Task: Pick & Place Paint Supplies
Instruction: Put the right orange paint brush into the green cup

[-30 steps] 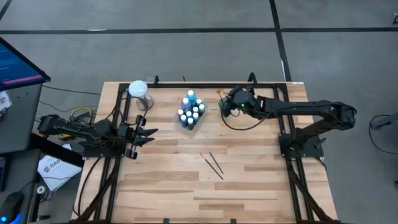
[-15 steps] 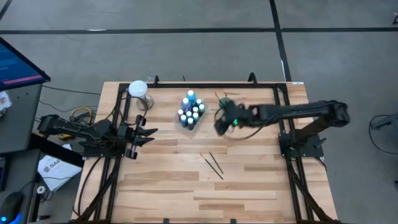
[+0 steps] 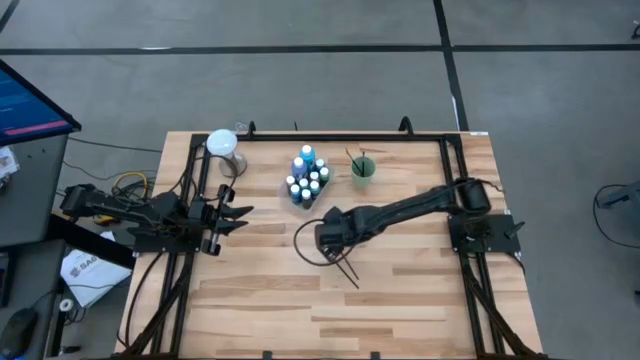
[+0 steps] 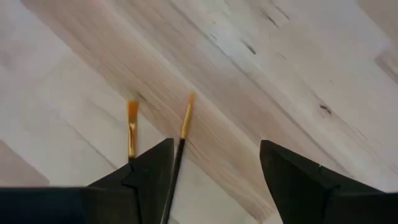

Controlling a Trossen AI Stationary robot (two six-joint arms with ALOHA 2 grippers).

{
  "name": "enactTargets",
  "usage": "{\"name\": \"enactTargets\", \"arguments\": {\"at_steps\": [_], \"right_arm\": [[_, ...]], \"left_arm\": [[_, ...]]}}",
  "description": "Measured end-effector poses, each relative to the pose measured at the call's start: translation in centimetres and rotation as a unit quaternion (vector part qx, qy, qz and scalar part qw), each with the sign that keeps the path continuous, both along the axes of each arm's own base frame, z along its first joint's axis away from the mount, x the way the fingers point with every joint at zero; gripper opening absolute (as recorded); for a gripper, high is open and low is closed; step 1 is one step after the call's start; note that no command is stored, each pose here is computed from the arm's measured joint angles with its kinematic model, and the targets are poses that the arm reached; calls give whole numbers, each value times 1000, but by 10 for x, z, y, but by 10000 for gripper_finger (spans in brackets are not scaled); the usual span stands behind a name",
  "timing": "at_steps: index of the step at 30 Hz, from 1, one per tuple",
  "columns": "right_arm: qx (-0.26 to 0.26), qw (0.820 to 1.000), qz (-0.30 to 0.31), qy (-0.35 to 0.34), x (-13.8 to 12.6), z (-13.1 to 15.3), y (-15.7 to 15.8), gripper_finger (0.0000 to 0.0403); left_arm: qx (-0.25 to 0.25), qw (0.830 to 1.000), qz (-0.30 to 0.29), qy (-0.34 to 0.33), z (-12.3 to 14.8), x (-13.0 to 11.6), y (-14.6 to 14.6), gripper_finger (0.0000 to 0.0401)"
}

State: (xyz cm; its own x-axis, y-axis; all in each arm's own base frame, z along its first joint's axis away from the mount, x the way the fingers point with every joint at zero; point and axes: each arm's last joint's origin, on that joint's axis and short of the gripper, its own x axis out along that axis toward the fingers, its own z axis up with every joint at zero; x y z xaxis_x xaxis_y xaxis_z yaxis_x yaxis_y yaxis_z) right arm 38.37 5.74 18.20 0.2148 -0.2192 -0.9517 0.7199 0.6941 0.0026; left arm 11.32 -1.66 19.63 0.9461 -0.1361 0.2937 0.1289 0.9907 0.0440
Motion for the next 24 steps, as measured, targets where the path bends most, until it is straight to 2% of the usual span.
{"name": "enactTargets", "arguments": {"at_steps": [8, 18, 21, 24], "right_arm": [[1, 1000, 16, 21, 19, -15, -1, 227], [45, 997, 27, 53, 30, -50, -5, 217], [64, 995, 18, 70, 29, -58, -7, 186], [70, 994, 13, 80, 28, -59, -8, 123]], "left_arm": [[0, 1000, 0, -1, 0, 0, 0, 1], [0, 1000, 0, -1, 0, 0, 0, 1], [0, 1000, 0, -1, 0, 0, 0, 1], [0, 1000, 0, -1, 0, 0, 0, 1]]}}
